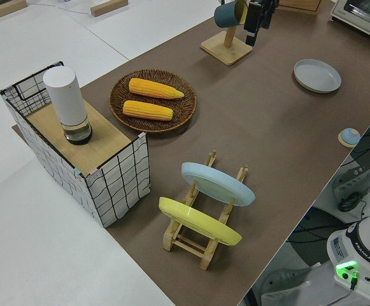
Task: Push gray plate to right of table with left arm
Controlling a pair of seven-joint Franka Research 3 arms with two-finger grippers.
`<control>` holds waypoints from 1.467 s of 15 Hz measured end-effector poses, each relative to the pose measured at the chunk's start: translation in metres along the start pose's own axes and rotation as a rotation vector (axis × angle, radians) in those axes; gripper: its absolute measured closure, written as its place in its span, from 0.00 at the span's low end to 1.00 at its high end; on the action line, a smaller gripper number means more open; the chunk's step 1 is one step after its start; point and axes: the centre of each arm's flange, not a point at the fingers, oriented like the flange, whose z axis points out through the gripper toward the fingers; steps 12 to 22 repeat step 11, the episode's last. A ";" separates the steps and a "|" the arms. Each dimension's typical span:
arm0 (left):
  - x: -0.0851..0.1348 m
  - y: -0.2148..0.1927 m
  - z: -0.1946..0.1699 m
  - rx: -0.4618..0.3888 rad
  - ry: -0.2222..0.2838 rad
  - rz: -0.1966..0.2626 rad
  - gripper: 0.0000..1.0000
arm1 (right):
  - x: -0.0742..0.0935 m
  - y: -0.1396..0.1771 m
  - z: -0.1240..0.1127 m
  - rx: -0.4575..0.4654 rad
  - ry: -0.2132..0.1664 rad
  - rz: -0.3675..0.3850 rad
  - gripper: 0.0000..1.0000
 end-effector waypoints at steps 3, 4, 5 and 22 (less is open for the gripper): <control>0.001 -0.010 -0.006 -0.008 0.006 -0.007 0.00 | 0.000 0.000 0.000 0.000 0.000 0.000 0.01; 0.001 -0.012 -0.008 -0.009 0.005 -0.004 0.00 | 0.000 0.000 0.000 0.000 0.000 0.000 0.01; 0.000 -0.012 -0.008 -0.011 0.005 -0.002 0.00 | 0.000 0.000 0.000 0.000 0.000 0.000 0.01; -0.002 -0.003 -0.008 -0.010 0.004 0.015 0.00 | 0.000 0.000 0.000 0.000 0.000 0.000 0.01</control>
